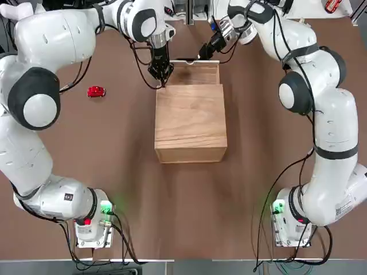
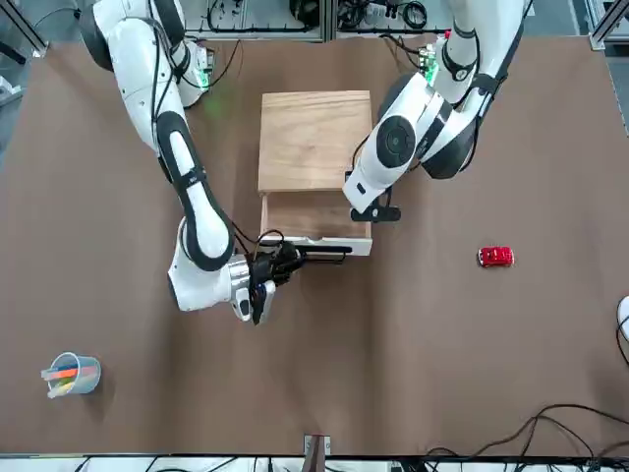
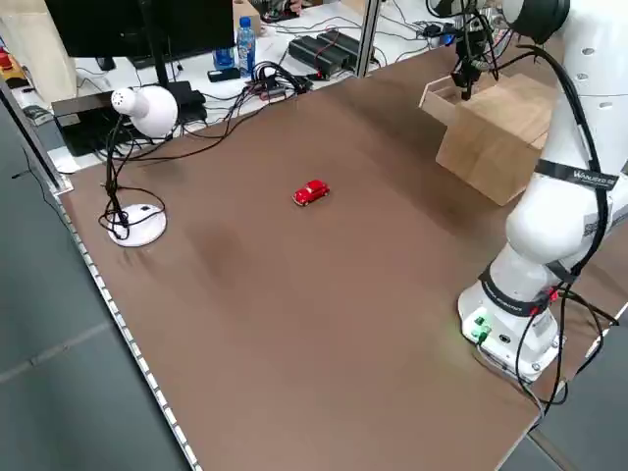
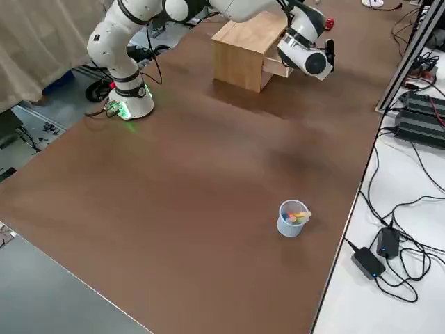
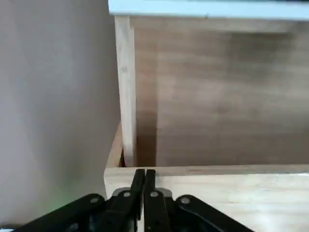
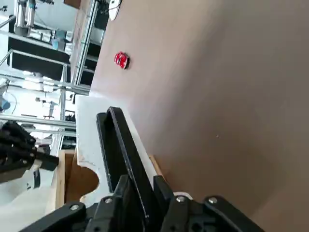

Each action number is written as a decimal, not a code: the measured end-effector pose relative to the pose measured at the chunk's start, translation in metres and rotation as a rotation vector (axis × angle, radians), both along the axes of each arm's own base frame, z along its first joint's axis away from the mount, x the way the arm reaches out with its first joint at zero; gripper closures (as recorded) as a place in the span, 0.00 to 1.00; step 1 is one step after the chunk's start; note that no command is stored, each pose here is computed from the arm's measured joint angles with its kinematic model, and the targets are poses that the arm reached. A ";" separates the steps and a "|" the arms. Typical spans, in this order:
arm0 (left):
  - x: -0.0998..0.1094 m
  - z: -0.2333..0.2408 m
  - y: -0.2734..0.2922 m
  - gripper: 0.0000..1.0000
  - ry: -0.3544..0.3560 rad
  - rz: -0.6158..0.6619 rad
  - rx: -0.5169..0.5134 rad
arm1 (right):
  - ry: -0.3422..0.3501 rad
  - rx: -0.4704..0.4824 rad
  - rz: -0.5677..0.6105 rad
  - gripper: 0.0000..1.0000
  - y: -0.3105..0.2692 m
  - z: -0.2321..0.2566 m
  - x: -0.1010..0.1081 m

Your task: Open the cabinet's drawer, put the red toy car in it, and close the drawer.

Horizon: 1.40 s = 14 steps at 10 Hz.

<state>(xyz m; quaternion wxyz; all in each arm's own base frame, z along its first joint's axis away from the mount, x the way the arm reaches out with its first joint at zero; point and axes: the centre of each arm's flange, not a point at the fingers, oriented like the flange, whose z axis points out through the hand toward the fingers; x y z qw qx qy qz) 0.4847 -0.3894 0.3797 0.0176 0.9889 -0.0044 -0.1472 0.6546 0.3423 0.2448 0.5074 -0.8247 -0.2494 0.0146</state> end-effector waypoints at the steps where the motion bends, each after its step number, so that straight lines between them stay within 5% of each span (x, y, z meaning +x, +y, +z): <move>1: 0.000 0.000 0.000 0.93 0.000 0.000 0.000 | -0.003 0.005 -0.023 0.70 -0.004 0.002 0.004; 4: 0.000 0.000 0.000 0.93 0.000 0.000 0.000 | -0.011 0.022 -0.055 0.54 -0.011 0.010 0.013; 7: 0.000 0.000 0.000 0.93 0.000 0.000 0.000 | -0.004 0.038 -0.069 0.07 -0.011 0.012 0.015; 8: 0.000 0.000 0.000 0.93 0.000 0.000 0.000 | -0.004 0.039 -0.075 0.00 -0.014 0.013 0.017; 11: 0.000 0.000 0.000 0.93 0.000 0.000 0.000 | -0.033 0.031 -0.120 0.00 -0.044 0.024 0.035; 14: 0.000 0.000 0.000 0.93 0.000 0.001 0.000 | -0.087 -0.083 -0.156 0.00 -0.105 0.028 0.057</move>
